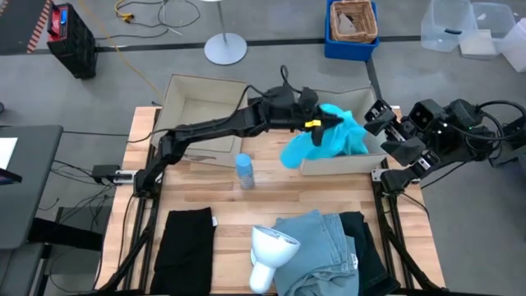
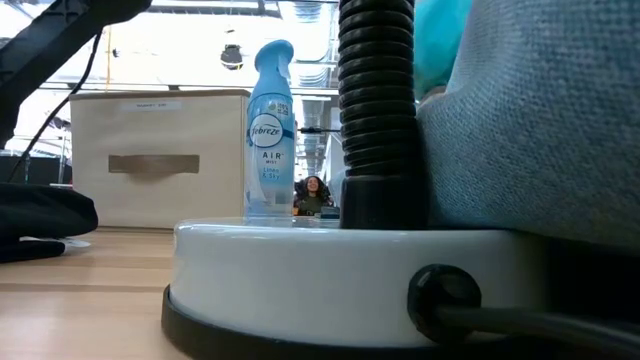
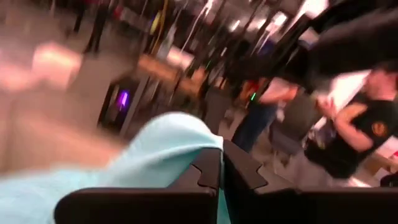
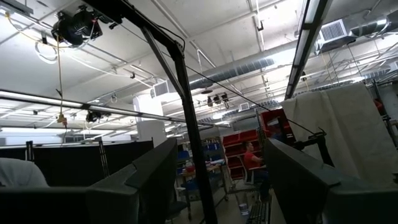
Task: Sort clothes
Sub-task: Put the blue shorts into the right laundry organizer
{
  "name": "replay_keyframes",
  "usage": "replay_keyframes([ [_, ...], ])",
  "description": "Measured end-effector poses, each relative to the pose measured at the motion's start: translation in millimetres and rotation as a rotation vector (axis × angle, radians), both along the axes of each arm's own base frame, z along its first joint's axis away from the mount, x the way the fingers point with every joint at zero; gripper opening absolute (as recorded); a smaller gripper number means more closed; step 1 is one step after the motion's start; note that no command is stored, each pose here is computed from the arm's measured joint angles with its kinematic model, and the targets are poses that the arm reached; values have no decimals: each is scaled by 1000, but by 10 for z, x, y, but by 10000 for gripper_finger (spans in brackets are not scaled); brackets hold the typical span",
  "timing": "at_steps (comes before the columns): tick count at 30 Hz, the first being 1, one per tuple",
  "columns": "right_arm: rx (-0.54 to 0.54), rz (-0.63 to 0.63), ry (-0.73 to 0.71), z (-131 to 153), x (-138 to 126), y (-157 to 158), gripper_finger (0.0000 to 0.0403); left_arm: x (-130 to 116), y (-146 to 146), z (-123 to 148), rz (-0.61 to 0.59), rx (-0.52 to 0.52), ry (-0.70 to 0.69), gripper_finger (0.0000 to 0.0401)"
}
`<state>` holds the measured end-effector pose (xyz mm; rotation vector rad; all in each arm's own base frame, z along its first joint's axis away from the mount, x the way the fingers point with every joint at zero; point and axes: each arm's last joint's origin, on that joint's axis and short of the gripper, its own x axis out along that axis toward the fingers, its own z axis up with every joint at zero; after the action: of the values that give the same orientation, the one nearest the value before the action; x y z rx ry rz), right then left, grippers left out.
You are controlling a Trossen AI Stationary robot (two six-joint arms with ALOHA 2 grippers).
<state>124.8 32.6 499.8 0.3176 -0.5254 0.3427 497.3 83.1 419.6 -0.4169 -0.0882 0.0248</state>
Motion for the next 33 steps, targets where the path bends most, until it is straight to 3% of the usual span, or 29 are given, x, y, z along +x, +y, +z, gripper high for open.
replay_keyframes([
  [3,0,-1,0,0,-1,0,260,22,8,12,10,33,-47,2],
  [7,-3,-2,0,-1,0,0,260,42,47,-63,60,16,2,17],
  [13,-10,-8,6,-7,5,-2,260,36,92,-268,70,-19,204,145],
  [17,-12,-9,11,-11,8,-1,260,24,86,-250,69,-36,204,247],
  [20,-12,-8,12,-12,8,-1,260,-22,80,-183,71,-78,214,286],
  [26,-12,-8,13,-13,9,-1,260,-233,40,-92,73,-11,355,277],
  [33,-13,-8,18,-17,11,0,260,-280,-56,-455,71,18,683,249],
])
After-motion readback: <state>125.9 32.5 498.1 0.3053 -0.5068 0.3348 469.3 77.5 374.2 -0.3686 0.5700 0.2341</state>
